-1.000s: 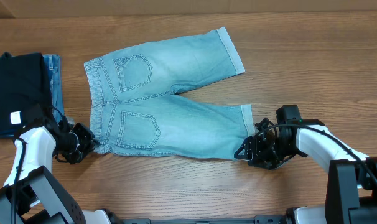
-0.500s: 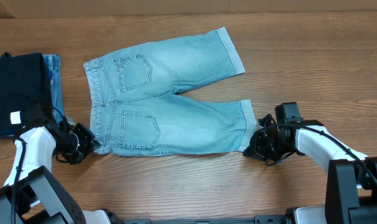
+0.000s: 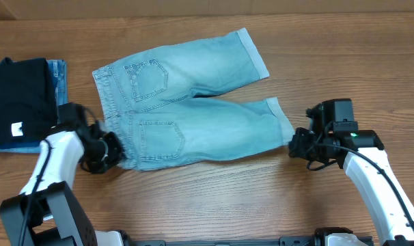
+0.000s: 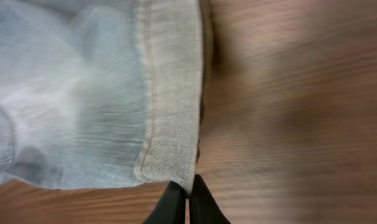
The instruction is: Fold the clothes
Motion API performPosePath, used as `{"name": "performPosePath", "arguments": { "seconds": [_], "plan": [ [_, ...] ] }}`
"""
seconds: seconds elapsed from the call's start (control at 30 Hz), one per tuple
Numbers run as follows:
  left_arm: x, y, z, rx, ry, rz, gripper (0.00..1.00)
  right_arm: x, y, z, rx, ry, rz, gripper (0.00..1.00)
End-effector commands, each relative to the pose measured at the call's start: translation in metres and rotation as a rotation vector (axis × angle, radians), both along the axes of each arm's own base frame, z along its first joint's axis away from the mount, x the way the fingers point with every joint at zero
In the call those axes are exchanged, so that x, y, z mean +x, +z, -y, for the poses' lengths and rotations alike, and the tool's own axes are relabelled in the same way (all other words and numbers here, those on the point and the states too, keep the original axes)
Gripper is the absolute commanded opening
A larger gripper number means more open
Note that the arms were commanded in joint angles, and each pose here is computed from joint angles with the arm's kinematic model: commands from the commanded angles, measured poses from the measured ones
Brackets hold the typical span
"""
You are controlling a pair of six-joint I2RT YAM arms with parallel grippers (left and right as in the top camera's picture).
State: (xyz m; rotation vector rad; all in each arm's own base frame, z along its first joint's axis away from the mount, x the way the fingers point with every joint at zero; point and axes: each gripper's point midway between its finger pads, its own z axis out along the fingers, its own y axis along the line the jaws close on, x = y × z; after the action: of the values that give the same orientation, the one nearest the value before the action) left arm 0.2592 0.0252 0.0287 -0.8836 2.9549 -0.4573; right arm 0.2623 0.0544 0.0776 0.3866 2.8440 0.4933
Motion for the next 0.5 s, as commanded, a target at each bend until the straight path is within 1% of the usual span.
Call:
{"name": "performPosePath", "arguments": {
  "seconds": [0.0,0.1,0.2,0.37,0.47],
  "plan": [
    [0.007,0.004,0.017,0.063,-0.126,0.029,0.04,-0.006,0.002,0.046,-0.147,-0.202,-0.036,0.04],
    [0.006,0.003,0.025,0.111,-0.182,0.019,0.04,-0.021,-0.002,0.071,-0.194,-0.327,-0.107,0.04],
    [0.005,0.002,0.025,0.116,-0.189,0.011,0.04,-0.035,-0.005,0.095,-0.227,-0.426,-0.165,0.04],
    [0.002,0.002,0.025,0.117,-0.190,0.002,0.04,-0.056,-0.007,0.114,-0.252,-0.503,-0.244,0.04],
    [-0.003,0.001,0.020,0.148,-0.189,-0.024,0.04,-0.059,-0.007,0.114,-0.248,-0.524,-0.255,0.04]
  ]
}}
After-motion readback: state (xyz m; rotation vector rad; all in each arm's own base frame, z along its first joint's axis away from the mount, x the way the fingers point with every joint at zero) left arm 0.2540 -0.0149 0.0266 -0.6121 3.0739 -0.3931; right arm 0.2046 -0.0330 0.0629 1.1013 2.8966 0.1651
